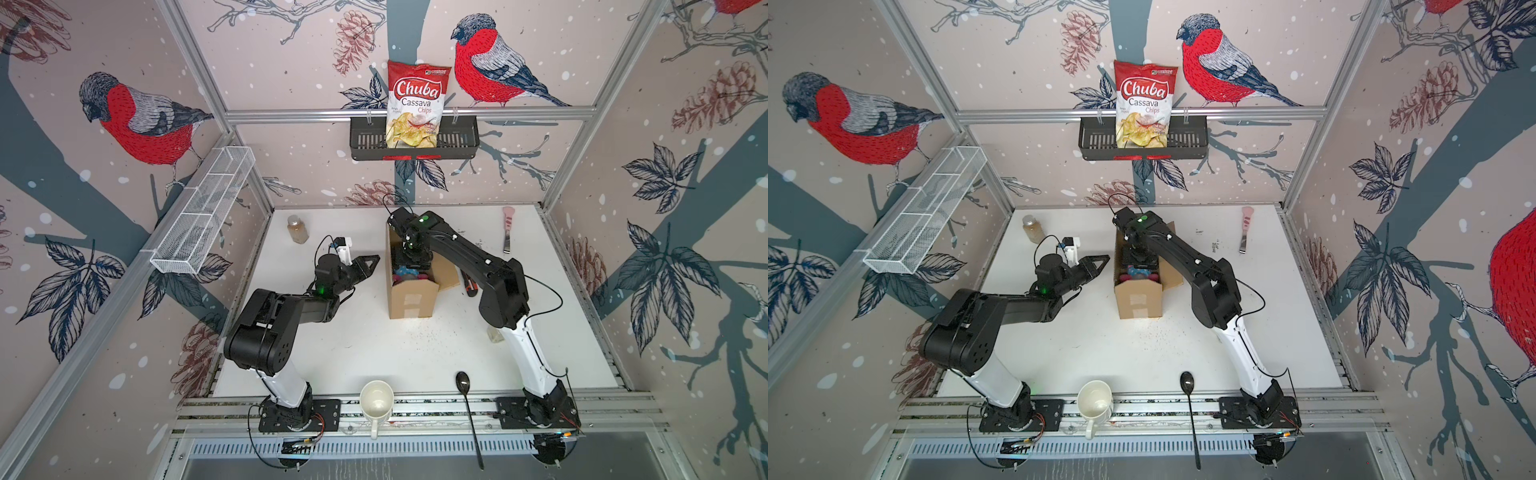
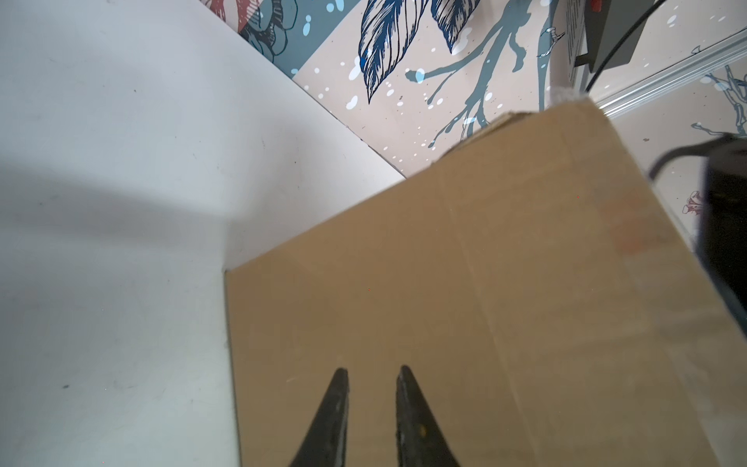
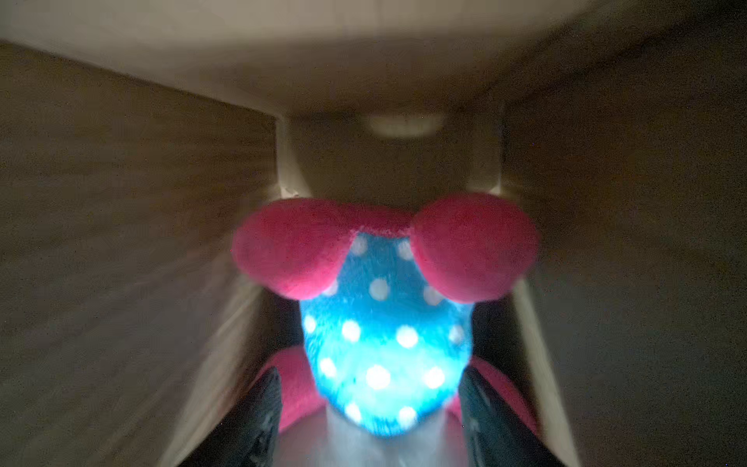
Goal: Unpack the express box
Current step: 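Lower the right gripper onto the plush toy while the left gripper steadies the box, then grasp the plush toy's head with the right gripper and lift it out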
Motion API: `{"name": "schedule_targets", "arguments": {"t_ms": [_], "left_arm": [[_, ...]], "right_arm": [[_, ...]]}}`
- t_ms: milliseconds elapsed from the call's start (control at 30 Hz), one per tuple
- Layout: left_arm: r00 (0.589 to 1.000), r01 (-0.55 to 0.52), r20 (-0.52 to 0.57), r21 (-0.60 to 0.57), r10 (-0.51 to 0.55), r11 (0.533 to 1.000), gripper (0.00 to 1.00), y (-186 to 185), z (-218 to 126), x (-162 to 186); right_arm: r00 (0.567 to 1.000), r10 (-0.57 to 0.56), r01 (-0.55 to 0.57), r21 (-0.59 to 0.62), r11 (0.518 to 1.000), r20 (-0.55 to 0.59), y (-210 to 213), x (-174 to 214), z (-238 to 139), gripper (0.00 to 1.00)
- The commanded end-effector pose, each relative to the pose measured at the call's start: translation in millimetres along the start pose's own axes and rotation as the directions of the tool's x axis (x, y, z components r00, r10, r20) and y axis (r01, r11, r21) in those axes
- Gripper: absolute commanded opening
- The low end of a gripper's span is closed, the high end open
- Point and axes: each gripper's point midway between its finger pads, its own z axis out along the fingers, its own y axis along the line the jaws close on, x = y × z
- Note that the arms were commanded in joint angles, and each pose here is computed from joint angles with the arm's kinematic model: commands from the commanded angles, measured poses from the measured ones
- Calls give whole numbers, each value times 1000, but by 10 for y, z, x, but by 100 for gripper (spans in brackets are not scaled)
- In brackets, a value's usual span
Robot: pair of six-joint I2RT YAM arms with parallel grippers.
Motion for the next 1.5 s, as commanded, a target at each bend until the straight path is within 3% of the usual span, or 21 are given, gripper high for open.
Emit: {"name": "schedule_targets", "arguments": {"t_ms": [0, 367, 500, 633, 767, 900, 1167, 1467], "left_arm": [[1000, -24, 4, 30, 24, 999, 23, -70, -17, -8], [999, -35, 1, 32, 35, 999, 23, -114, -87, 13], [999, -41, 0, 31, 41, 999, 23, -127, -107, 15], [999, -45, 2, 34, 45, 998, 23, -149, -114, 4], [999, -46, 3, 35, 46, 998, 23, -160, -116, -3], [999, -45, 3, 34, 45, 998, 23, -166, -116, -13], [999, -51, 6, 37, 51, 998, 23, -204, -111, -48], [999, -49, 3, 38, 49, 998, 23, -208, -109, -45]], "right_arm": [[1000, 25, -25, 7, 1000, -15, -8, -2, 141, 68], [997, 26, -24, 19, 1000, -78, -9, 139, 596, 63], [995, 19, -18, 18, 1000, -94, 12, 187, 679, 52], [997, 12, -11, 13, 1000, -77, 38, 160, 637, 34], [999, 9, -9, -6, 1000, -54, 74, 107, 554, 16], [1000, 0, -1, -32, 999, -13, 164, 39, 356, 8], [996, -16, 23, -85, 996, 88, 335, -36, -238, 1], [989, -23, 38, -98, 994, 148, 380, -49, -581, 0]]}}
